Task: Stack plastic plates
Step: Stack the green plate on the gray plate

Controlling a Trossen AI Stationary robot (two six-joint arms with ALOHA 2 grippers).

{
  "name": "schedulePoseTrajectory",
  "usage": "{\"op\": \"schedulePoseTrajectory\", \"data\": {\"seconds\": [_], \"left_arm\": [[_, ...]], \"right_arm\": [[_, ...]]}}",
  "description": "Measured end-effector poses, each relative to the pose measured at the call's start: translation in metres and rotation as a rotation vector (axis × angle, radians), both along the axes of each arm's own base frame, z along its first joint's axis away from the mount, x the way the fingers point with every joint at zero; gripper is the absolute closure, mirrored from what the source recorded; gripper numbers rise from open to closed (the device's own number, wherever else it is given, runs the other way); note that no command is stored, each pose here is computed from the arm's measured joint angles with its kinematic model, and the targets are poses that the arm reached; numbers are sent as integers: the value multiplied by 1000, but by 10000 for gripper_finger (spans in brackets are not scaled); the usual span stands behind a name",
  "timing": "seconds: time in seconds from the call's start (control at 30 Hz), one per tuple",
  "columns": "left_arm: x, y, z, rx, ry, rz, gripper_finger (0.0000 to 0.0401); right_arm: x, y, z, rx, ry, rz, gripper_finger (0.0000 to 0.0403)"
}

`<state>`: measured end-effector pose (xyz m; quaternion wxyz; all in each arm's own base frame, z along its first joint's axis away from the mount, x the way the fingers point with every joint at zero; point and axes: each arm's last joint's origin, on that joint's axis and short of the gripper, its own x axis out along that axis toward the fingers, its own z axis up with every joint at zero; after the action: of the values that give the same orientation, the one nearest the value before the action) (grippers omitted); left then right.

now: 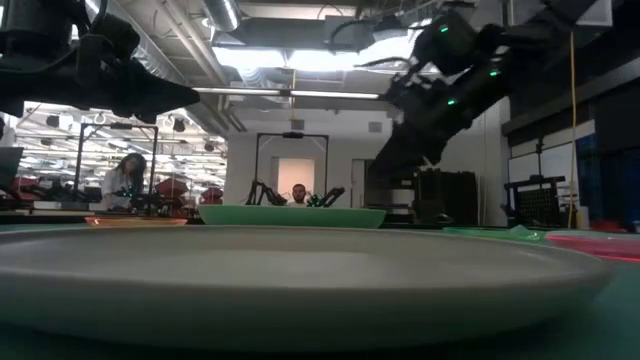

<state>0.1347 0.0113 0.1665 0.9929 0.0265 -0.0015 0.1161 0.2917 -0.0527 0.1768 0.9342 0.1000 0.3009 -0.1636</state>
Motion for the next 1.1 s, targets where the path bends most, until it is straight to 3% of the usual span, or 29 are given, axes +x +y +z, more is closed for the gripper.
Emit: {"op": "schedulePoseTrajectory", "data": {"seconds": [0.17, 0.37, 0.57, 0.73, 1.1], "left_arm": [[-1, 2, 0, -17, -6, 80, 389], [-1, 4, 2, -21, -29, 161, 389], [-2, 5, 3, -20, -36, 171, 389], [-2, 5, 4, -21, -48, 178, 389], [-2, 5, 4, -22, -50, 190, 390]], "right_arm": [[16, -19, -5, 10, 90, -90, 207], [24, -42, -14, 60, 166, -186, 186], [28, -49, -30, 151, 185, -127, 196], [30, -49, -36, 150, 193, -118, 213], [30, -49, -36, 148, 192, -120, 310]]}}
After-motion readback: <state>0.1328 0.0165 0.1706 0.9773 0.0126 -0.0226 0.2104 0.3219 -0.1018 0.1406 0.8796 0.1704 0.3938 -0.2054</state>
